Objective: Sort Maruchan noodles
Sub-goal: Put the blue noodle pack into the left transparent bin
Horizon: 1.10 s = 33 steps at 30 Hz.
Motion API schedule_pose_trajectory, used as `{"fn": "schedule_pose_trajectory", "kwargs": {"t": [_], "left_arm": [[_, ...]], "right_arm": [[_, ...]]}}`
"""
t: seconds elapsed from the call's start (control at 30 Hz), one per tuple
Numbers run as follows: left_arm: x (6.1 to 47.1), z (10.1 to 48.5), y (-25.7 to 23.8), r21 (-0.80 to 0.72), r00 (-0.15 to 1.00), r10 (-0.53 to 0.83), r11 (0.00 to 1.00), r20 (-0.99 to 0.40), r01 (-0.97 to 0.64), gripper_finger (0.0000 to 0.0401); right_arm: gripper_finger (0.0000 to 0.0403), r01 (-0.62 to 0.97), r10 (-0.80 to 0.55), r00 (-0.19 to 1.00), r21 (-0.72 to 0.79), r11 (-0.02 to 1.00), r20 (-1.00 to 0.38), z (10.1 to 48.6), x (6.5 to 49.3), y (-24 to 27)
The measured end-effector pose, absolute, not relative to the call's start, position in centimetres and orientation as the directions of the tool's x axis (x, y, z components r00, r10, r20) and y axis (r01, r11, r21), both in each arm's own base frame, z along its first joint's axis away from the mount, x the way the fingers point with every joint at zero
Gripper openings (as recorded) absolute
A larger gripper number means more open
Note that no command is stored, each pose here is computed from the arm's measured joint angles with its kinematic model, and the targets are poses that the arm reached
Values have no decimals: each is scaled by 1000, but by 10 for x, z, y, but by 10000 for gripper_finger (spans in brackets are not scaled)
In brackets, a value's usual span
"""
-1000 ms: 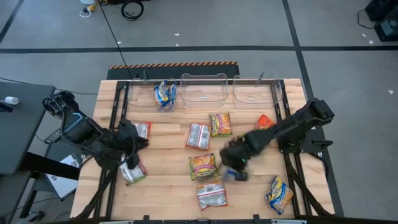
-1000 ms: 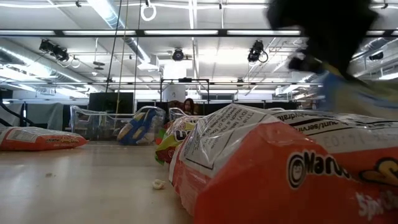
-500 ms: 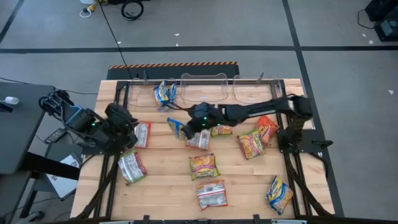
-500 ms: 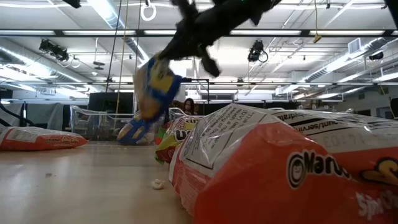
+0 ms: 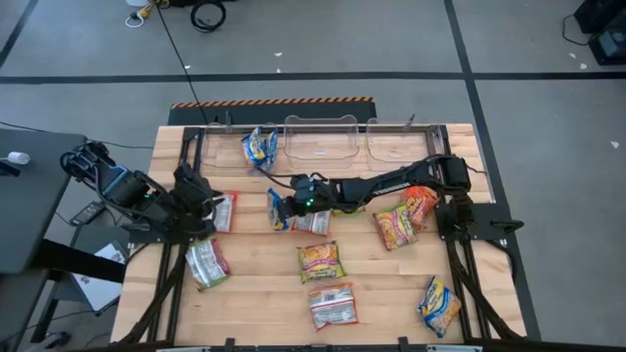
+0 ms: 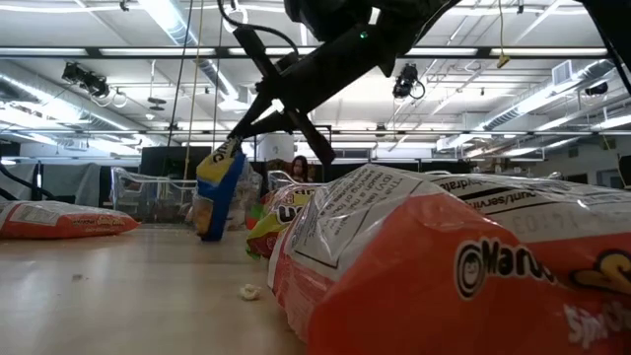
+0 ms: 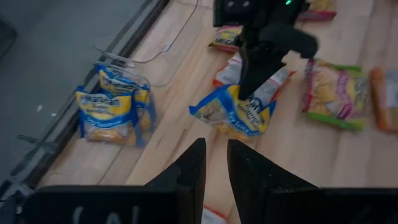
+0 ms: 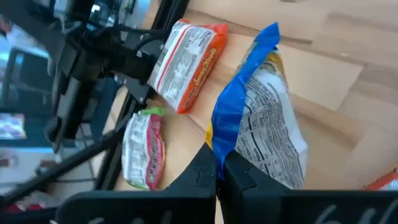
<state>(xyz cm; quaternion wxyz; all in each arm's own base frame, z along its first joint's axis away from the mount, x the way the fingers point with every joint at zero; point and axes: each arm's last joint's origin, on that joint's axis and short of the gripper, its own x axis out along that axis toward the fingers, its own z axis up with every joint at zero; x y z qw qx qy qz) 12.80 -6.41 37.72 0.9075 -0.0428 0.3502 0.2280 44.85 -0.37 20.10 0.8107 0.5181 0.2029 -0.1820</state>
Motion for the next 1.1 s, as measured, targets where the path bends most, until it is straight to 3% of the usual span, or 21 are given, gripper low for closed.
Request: {"fn": "schedule_pose_trajectory", "kwargs": {"t": [0.3, 0.6, 0.87, 1.1], "left_arm": [[135, 382, -69, -17, 710, 343, 895, -615, -447, 71], [140, 386, -72, -80, 746, 318, 893, -585, -444, 71], [140, 386, -73, -91, 752, 314, 892, -580, -443, 71], [141, 387, -73, -101, 757, 310, 892, -575, -442, 71]], "right_arm": [[3, 524, -92, 850, 819, 232, -518, 203, 447, -3], [3, 536, -111, 844, 820, 202, -525, 203, 447, -3], [3, 527, -50, 848, 831, 176, -527, 203, 447, 0], [3, 534, -56, 845, 839, 101, -531, 202, 447, 0]]}}
